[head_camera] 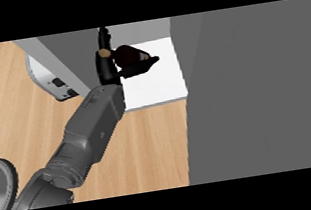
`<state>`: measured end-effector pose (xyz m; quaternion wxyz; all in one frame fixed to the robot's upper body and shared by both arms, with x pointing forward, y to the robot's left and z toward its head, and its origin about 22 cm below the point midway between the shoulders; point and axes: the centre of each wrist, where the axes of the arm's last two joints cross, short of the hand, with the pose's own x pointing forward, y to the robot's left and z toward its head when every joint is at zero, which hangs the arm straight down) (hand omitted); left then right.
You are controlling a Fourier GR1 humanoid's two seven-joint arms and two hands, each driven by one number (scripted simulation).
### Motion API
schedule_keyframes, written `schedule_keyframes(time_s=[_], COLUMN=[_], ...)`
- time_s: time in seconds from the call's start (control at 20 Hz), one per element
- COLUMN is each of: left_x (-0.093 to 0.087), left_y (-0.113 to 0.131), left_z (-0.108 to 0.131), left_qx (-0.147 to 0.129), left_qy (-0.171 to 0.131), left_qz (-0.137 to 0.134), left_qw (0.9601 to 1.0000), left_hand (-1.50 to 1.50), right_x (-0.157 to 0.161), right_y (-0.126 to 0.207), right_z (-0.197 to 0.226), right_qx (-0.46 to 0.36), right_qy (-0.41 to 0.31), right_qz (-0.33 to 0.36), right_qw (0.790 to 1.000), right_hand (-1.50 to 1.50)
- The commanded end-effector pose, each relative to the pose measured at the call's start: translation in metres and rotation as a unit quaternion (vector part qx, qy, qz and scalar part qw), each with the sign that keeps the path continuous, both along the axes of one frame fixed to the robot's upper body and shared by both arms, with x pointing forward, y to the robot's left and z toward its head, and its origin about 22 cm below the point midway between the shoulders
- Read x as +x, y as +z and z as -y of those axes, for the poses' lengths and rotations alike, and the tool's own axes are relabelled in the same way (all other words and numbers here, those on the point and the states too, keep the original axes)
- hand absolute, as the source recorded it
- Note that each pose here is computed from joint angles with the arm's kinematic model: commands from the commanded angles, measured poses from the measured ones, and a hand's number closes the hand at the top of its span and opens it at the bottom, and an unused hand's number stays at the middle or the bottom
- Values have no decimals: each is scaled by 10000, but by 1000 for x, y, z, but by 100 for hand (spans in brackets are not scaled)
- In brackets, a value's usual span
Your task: Pick up the wine, place it into the cabinet and close the cabinet
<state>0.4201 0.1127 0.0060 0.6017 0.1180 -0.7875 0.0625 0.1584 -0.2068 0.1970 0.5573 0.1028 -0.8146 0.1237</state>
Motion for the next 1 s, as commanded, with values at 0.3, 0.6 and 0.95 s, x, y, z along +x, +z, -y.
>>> schedule_keyframes(time_s=[0.3, 0.6, 0.95], left_x=[-7, -2, -16], left_y=[-15, -6, -28], left_z=[-14, -8, -12], left_qx=[-127, -192, -323], left_qy=[-50, -400, -569], left_qz=[107, 235, 194], left_qw=[9998, 9987, 9977], left_hand=[-150, -150, -150], right_x=[-5, -7, -12], right_y=[1, 2, 3], right_z=[3, -2, -5], right_qx=[98, 89, 97], right_qy=[98, 144, 264], right_qz=[-14, 12, 22], right_qw=[9999, 9999, 9996], right_hand=[-150, -150, -150])
